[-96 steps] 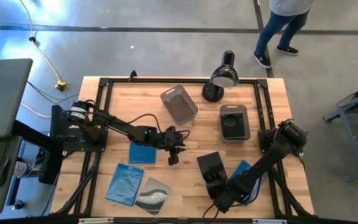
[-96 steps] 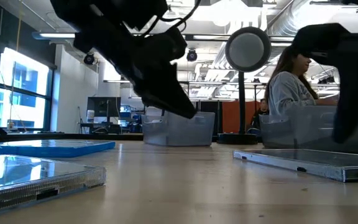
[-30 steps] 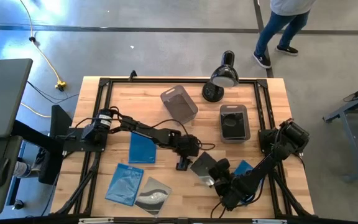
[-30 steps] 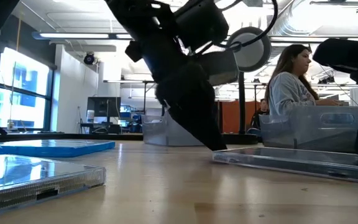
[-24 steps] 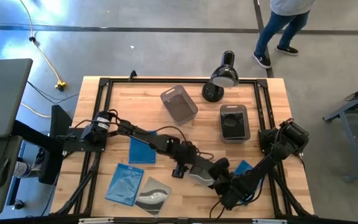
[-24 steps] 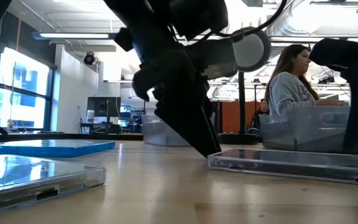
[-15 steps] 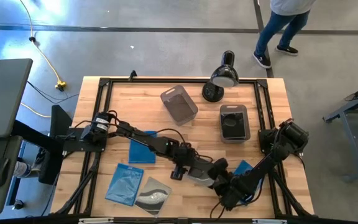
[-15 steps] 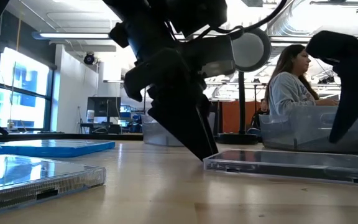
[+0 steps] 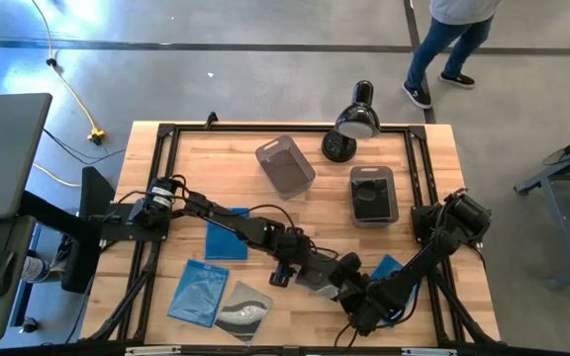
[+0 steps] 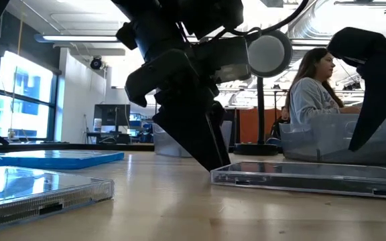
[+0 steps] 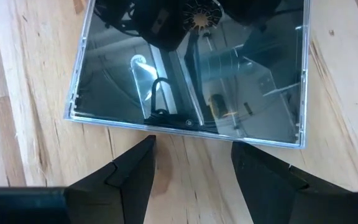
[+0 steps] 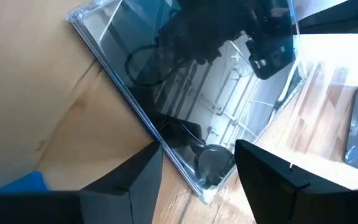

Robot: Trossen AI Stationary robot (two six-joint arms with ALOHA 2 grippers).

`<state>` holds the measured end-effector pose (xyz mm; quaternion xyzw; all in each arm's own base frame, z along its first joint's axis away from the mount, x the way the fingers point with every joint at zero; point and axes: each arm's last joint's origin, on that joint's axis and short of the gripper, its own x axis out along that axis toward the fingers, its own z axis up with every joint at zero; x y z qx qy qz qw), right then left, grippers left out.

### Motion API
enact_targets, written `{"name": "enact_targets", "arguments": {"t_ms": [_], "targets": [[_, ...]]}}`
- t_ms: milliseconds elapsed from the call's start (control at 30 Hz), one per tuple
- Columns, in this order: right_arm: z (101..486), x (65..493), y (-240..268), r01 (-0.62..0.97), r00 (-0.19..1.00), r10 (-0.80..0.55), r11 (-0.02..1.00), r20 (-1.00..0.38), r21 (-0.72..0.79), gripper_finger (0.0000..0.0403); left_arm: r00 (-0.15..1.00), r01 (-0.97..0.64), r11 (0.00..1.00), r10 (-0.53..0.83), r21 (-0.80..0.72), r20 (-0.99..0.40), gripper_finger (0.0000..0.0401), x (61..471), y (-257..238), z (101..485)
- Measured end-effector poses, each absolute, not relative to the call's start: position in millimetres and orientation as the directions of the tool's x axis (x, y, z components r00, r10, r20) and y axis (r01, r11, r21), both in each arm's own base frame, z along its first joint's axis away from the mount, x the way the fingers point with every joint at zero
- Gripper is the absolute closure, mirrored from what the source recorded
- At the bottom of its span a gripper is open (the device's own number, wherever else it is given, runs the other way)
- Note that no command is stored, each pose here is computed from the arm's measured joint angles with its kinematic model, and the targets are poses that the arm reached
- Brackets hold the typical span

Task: Pick & place jewel cases by type
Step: Put the right black CD case into the right black bin

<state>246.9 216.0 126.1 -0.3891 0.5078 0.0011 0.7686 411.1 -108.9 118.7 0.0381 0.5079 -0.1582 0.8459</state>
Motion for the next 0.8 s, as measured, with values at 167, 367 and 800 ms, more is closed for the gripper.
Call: {"name": "enact_targets", "arguments": {"t_ms": [167,367,800], "targets": [[133.7,248.4,220.9,-0.413,0.491,-0.396,0.678,-0.776,-0.608,0.0206,0.438,0.307,0.948,-0.218,-0.082,-0.872,0.0192,411.3,-108.6,118.7],[146.3,254.5,227.5,-0.47,0.502,-0.375,0.637,-0.779,-0.61,0.0206,0.441,0.312,0.947,-0.215,-0.076,-0.871,0.0192,411.5,-108.4,118.7],[162.2,254.0,221.7,-0.488,0.485,-0.496,0.53,-0.721,-0.693,0.0206,0.457,0.333,0.94,-0.227,-0.071,-0.86,0.0192,412.9,-109.4,119.5]]}}
